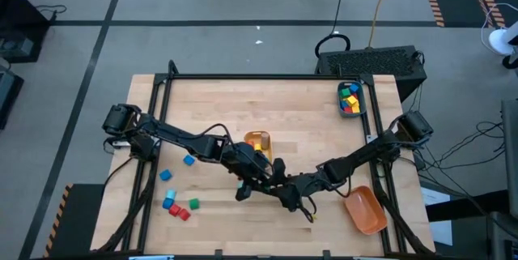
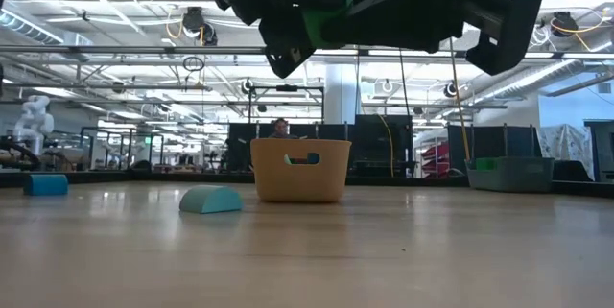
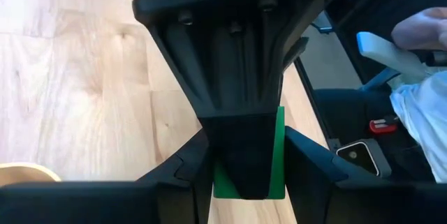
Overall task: Sort blocks by size
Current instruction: Put the green half-circle block into the orange bin
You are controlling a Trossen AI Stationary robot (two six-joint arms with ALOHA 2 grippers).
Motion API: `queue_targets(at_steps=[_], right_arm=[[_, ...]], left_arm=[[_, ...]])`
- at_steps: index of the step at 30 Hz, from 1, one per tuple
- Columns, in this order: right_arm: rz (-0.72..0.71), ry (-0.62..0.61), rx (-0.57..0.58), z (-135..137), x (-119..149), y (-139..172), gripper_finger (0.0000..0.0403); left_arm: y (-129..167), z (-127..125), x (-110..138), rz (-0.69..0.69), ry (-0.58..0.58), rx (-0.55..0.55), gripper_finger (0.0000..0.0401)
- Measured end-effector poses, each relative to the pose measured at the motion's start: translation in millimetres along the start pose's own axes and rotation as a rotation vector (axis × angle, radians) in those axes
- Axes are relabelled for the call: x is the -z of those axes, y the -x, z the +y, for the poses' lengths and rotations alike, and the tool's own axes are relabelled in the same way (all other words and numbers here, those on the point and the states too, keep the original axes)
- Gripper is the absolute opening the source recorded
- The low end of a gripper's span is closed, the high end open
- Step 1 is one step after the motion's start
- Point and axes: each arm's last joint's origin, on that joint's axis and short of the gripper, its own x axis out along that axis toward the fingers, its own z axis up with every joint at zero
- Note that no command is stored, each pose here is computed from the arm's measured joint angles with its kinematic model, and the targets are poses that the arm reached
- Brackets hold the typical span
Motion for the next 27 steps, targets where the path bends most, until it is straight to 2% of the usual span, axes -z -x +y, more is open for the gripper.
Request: queue_targets(at_steps=[3, 7, 10, 13, 17, 21, 27], right_arm=[[-0.001, 0.025, -0.004, 0.1, -0.1, 0.0, 0.0079], [0.001, 0.041, -0.005, 0.3, -0.1, 0.0, 0.0074], [0.015, -0.009, -0.012, 0.6, 1.1, 0.6, 0.0074], [0.059, -0.123, -0.03, -0.6, 2.4, 5.8, 0.0073], [0.164, -0.289, -0.06, -3.9, 4.1, 23.0, 0.0074], [0.241, -0.43, -0.101, -5.7, -0.6, 49.5, 0.0075], [0.356, -0.583, -0.17, -1.2, -7.5, 95.9, 0.0076]], left_arm=[[0.0, -0.3, 0.1, 0.003, 0.003, 0.01, 0.0136], [0.0, -0.2, 0.1, 0.002, 0.001, 0.008, 0.0153], [0.1, 0.1, 0.5, 0.006, -0.005, 0.004, 0.0174], [0.5, 1.4, 1.7, 0.023, 0.01, 0.009, 0.0183], [1.2, 4.0, 8.4, 0.09, 0.085, -0.02, 0.0186], [0.3, 1.3, 17.9, 0.156, 0.122, -0.102, 0.0187], [-3.9, -19.0, 37.8, 0.244, 0.064, -0.292, 0.0189]])
